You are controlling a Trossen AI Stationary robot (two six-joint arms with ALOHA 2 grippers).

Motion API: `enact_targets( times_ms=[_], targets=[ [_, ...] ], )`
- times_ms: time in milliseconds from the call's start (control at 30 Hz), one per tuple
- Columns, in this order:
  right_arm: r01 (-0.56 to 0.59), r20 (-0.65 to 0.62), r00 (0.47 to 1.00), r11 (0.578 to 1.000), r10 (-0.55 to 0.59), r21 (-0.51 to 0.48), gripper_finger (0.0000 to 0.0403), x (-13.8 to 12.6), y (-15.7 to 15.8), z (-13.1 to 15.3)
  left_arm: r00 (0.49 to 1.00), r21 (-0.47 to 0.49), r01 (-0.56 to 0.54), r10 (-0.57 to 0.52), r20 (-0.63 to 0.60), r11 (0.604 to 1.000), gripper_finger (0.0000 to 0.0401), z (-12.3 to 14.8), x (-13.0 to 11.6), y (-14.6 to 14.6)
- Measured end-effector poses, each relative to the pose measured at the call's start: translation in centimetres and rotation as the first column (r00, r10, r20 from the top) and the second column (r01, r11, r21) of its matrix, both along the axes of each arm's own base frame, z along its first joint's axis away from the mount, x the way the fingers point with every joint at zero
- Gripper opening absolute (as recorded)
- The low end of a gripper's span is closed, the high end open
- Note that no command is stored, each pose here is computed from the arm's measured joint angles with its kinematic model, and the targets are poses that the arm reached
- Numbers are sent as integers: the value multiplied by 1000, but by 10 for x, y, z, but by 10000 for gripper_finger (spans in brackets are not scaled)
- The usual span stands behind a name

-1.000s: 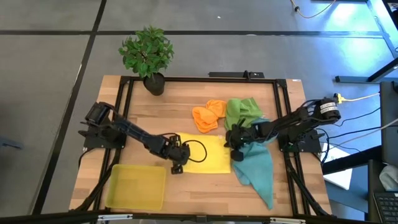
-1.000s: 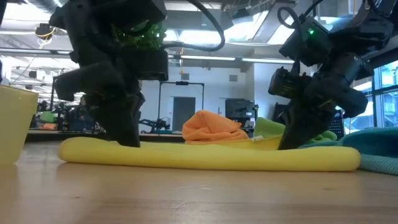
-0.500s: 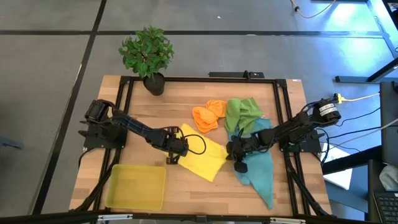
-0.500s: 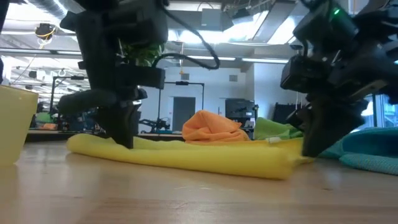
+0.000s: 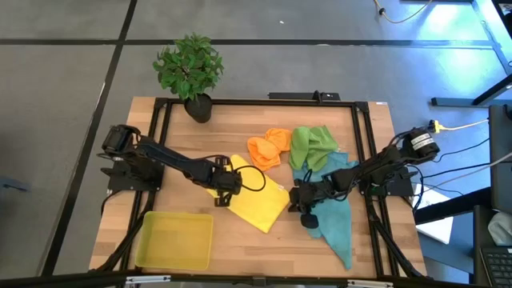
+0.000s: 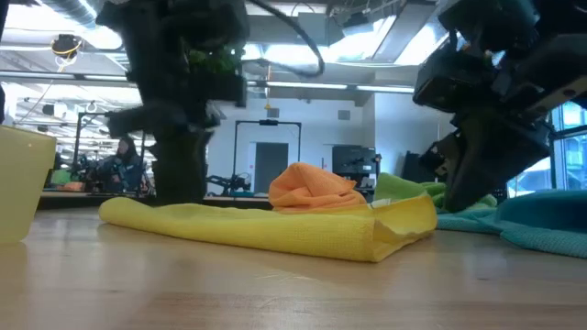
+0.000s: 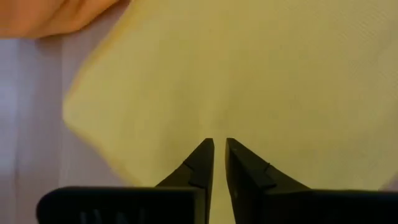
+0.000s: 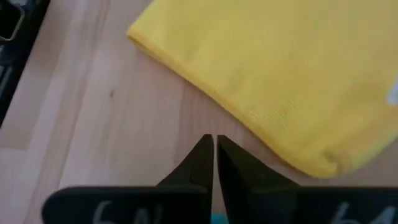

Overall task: Fold microfiber towels
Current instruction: Fold the yellow microfiber cloth

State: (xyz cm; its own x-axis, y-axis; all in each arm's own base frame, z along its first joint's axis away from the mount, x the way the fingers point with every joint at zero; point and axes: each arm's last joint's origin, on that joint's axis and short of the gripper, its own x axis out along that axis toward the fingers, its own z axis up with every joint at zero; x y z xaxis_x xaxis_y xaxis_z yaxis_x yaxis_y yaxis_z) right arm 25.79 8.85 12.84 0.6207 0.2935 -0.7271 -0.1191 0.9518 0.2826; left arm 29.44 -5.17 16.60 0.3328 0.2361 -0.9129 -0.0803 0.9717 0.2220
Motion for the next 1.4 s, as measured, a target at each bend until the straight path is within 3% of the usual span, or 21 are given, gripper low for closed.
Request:
enact_targets(
  times_ms=[333,433,533,633,767,1000,1100,1400],
  targets=[
    [-52,140,988,998,57,-42,29,3,0,21,970,45,24,-34,240,999,43,32,5,-30],
    [-84,237,967,995,94,-53,29,8,2,27,910,65,48,-70,408,997,43,39,9,-53],
    [-183,372,911,983,178,-24,30,13,8,39,817,163,110,-183,547,980,43,42,6,-82],
    [-266,487,837,963,251,-40,30,16,11,50,748,169,141,-217,627,975,43,42,-1,-99],
    [-240,582,772,965,256,-106,30,19,10,58,717,128,151,-197,669,980,43,42,-10,-116],
    [-150,698,675,970,240,-189,30,24,5,71,704,121,132,-179,687,984,43,42,-18,-127],
    [-148,705,665,968,247,-201,30,24,5,72,707,124,133,-181,683,983,43,40,-17,-127],
    [-164,614,753,972,234,-170,30,22,5,61,731,65,72,-98,675,995,43,27,-4,-115]
  ],
)
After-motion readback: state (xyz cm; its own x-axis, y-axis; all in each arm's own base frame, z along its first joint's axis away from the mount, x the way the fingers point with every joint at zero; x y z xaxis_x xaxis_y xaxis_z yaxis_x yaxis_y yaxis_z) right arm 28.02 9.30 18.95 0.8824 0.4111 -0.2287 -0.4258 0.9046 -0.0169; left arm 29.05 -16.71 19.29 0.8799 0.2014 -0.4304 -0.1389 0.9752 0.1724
